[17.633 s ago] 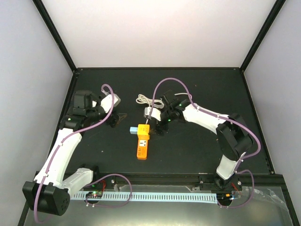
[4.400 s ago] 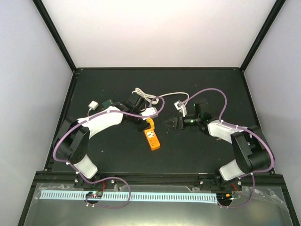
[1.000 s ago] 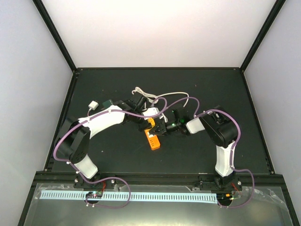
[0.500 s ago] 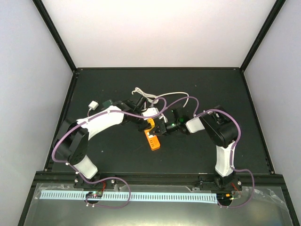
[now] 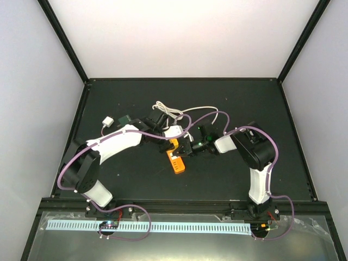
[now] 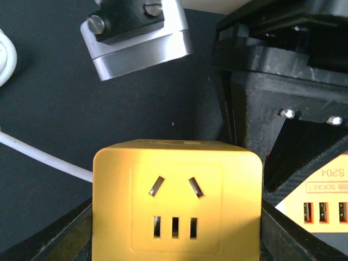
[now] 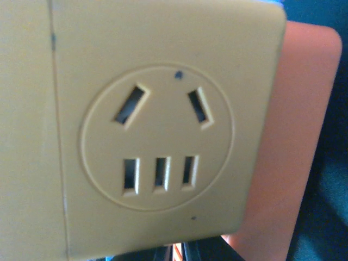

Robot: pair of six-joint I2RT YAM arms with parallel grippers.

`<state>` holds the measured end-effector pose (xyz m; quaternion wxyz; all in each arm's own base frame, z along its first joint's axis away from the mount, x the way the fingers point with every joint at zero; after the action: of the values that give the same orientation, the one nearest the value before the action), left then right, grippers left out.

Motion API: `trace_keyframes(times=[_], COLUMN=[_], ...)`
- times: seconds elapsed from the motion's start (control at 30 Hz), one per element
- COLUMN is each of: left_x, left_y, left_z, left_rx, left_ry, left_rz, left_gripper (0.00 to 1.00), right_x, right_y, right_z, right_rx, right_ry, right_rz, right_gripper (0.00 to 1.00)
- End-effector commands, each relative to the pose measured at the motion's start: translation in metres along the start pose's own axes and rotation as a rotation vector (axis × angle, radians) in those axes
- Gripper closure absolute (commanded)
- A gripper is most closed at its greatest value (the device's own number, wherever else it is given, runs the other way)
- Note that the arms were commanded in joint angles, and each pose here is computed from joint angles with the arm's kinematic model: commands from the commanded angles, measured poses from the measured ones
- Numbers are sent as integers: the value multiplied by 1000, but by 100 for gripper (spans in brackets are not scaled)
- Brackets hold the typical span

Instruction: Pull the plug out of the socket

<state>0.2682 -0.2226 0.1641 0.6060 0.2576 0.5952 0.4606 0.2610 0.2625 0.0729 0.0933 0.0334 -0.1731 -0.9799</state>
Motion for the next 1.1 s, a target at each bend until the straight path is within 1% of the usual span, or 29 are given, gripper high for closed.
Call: trace_keyframes(times=[0.0,0.07,0.13,0.27,0.33,0.43,0.53,0.63,0.7,0.83,0.9,0.97,1.07], left_x=[-30,-26,-24,-29,-29,-24,-20,-15,-12,-11,-10,-8,-5], left_y=[30,27,26,27,23,14,10,7,4,1,-1,-4,-7], left_z=[-18,-22,-23,-20,-14,-6,-4,-2,2,7,8,9,15], left_rx=[-36,-65,-84,2,14,-1,-15,-28,-30,-48,-49,-50,-65], left_ry=[-161,-199,-197,-85,-33,12,39,69,96,120,132,144,166], left_rz=[-159,-138,-135,-154,-139,-94,-74,-61,-49,-32,-25,-11,1], left_gripper=[94,95,95,96,96,97,98,98,98,98,98,97,97], right_x=[10,10,10,9,8,5,-4,-7,-5,5,9,17,24], right_y=[1,1,1,1,2,3,11,25,34,49,57,66,77], right_z=[-59,-60,-61,-60,-59,-50,-20,11,26,39,41,37,38], right_rx=[264,270,275,278,280,266,222,197,181,191,228,281,306], right_ry=[-178,-178,-178,-172,-163,-121,2,133,205,298,349,383,461], right_rz=[-81,-81,-82,-81,-84,-88,-124,-220,-273,-368,-427,-504,-600], right_gripper=[91,94,95,96,96,94,89,79,65,41,37,26,17])
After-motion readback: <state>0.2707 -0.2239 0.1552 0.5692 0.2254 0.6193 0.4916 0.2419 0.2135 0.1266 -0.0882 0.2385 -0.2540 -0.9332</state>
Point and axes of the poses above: each gripper's point midway between its finger pads, its own y axis back along the fingers, its own z axis along the line the jaws close on, x = y × z, the point moved 8 cm from there along y, back along the fingers, and after that the axes turned 11 degrees about -y, right-handed, at the moved point
